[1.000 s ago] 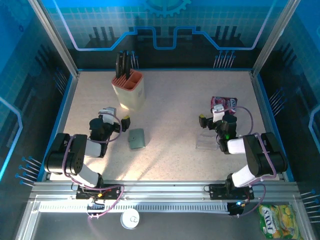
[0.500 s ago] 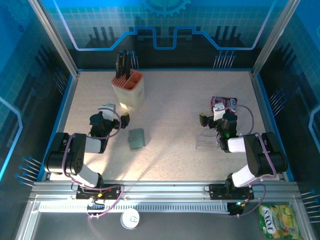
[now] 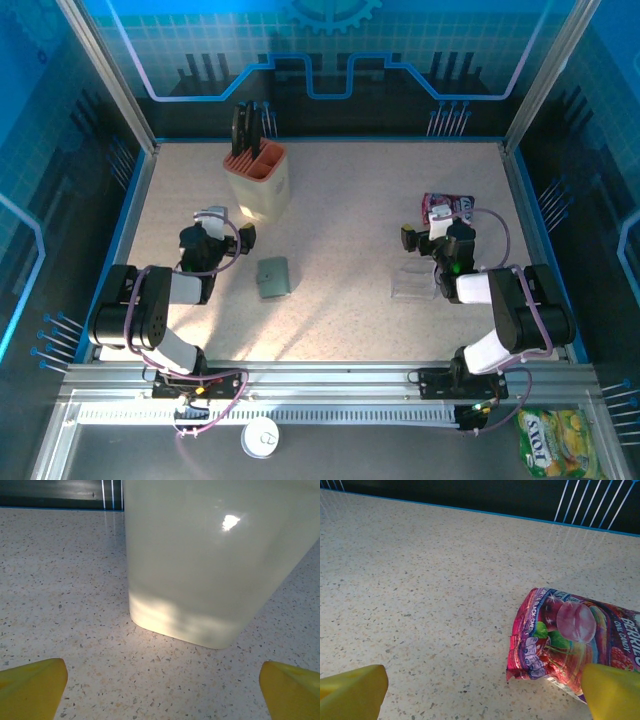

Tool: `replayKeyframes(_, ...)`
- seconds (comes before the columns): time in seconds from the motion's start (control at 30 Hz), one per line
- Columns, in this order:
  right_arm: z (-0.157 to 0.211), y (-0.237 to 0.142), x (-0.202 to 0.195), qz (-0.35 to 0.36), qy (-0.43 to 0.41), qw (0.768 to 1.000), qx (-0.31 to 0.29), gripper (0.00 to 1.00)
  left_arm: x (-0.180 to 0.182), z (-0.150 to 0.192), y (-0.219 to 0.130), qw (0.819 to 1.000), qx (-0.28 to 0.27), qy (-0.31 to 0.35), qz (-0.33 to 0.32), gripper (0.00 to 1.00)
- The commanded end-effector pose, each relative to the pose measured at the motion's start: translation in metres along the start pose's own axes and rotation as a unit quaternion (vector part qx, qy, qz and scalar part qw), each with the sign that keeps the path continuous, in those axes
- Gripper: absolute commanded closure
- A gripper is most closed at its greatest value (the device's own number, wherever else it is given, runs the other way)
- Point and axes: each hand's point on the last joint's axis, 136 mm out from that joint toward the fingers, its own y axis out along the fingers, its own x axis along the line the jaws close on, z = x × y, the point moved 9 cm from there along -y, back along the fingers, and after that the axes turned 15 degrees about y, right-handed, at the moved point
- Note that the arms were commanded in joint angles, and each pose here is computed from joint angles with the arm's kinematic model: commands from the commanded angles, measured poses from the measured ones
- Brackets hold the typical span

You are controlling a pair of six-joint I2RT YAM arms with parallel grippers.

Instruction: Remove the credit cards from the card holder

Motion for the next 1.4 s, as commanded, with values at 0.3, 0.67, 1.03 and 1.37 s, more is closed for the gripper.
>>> replayKeyframes(0.3,-0.046,-0.020,0.013,0.029,0.001,1.000,0.004,0.00,0.012,-0.034,-0.012,0.999,0.022,-0.024,-0.043,0.01)
replayKeyframes(0.67,-0.046,-0.042,0.016,0.085,0.119,0.960,0.238,0.08,0.008,-0.073,-0.027,0.987,0.087,-0.137,0.001,0.01)
replayKeyframes(1.03,-0.031,-0.085,0.012,0.176,0.206,0.902,0.335,0.46,-0.009,-0.082,-0.025,0.950,0.194,-0.234,0.076,0.01)
replayKeyframes(1.37,-0.017,-0.100,0.011,0.164,0.210,0.903,0.338,0.65,-0.021,-0.077,-0.025,0.933,0.209,-0.274,0.108,0.01)
